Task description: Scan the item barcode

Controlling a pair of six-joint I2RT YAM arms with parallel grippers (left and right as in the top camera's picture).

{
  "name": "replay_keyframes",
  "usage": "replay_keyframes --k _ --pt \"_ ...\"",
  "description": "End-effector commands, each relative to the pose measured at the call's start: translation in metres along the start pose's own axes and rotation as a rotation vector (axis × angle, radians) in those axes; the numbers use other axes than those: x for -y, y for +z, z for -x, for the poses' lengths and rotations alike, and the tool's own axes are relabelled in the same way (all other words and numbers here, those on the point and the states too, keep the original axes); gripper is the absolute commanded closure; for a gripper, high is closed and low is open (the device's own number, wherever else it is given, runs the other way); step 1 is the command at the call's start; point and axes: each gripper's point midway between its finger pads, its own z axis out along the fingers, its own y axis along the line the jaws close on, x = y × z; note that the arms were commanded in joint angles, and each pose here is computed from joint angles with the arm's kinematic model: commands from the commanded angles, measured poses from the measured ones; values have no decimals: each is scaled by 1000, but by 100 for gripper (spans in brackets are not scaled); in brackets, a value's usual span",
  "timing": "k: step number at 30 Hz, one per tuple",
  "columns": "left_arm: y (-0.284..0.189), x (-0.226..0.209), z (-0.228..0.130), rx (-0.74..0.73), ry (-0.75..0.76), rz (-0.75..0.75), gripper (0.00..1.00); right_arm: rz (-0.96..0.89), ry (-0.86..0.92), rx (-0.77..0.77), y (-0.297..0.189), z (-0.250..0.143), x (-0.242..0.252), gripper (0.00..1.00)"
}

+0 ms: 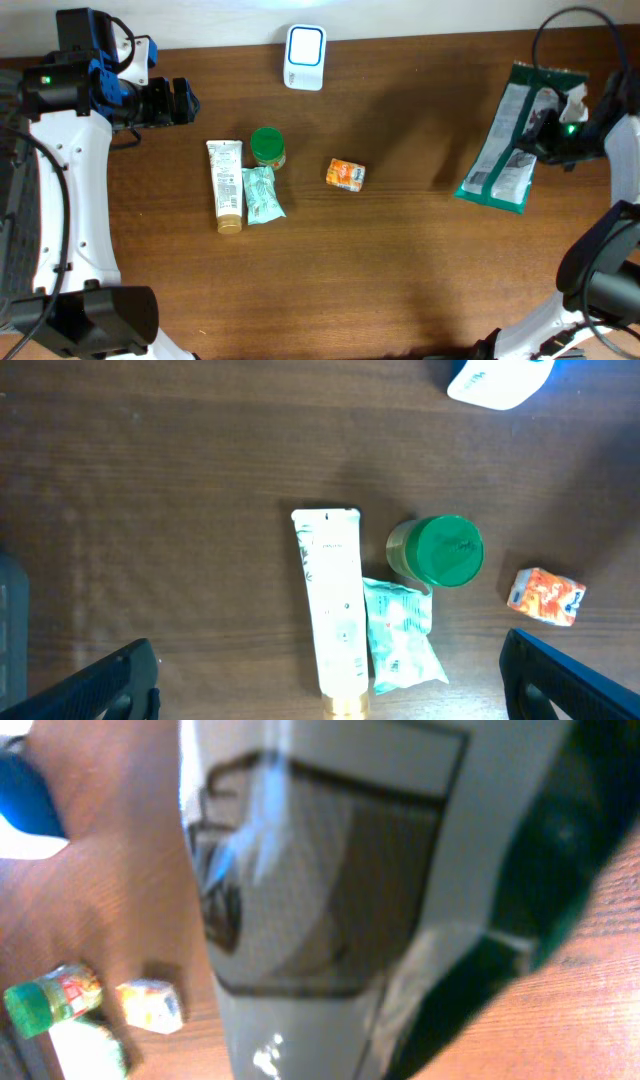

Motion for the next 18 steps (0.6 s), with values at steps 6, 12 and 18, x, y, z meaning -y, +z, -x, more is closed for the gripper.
replay_keyframes --k 6,12,18 --pt "-6 -1 5 22 12 3 1 -24 100 26 27 -12 37 60" --pt "-6 -1 5 22 12 3 1 -22 9 -50 -6 -13 12 47" --pt "-6 -1 5 22 12 3 1 -13 -237 -96 -40 -14 -62 42"
